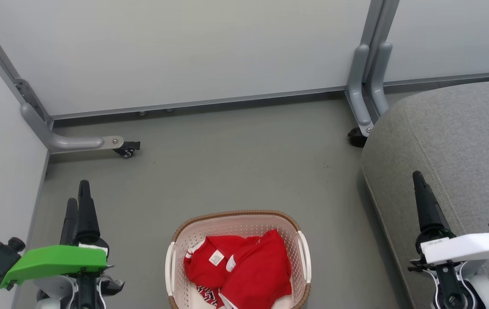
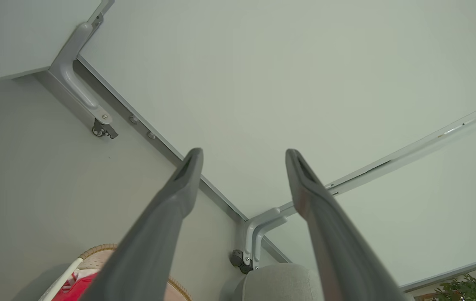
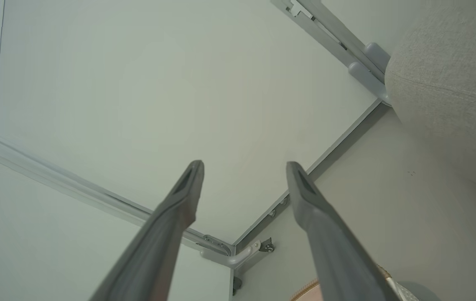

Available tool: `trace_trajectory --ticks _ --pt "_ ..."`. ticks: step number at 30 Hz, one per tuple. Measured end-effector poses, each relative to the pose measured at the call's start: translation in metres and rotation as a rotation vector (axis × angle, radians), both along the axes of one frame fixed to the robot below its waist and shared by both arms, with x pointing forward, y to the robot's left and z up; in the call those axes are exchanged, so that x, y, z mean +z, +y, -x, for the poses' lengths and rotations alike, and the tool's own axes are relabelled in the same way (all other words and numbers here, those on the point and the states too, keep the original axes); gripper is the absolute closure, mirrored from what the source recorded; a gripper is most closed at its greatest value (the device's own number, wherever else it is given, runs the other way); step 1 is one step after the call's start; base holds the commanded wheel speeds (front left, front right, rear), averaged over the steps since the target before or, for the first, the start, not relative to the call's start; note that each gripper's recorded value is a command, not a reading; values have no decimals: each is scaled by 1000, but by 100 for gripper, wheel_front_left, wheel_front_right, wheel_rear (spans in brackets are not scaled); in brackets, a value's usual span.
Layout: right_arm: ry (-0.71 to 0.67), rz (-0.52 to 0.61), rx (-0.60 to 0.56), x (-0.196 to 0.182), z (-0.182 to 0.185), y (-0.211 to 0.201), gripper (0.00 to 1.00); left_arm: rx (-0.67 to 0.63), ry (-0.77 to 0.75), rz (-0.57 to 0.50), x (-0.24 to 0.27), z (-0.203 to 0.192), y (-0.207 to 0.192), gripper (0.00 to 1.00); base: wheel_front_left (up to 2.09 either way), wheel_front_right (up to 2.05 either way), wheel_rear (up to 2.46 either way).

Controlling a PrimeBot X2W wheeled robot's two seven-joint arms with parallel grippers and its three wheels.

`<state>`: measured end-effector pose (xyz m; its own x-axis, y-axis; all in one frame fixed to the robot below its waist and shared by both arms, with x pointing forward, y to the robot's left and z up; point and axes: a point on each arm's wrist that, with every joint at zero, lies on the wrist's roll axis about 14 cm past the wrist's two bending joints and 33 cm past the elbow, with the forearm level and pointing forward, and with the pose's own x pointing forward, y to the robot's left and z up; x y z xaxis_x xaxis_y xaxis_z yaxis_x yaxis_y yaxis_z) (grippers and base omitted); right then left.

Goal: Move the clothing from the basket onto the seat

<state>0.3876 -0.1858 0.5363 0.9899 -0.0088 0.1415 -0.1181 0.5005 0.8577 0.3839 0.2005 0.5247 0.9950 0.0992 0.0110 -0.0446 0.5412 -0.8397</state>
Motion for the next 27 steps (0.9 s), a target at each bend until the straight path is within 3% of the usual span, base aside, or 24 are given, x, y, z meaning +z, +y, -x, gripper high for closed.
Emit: trace_trajectory --ticks 27 --pt "-47 403 -24 4 -1 8 0 -4 2 -491 3 1 -19 0 0 0 0"
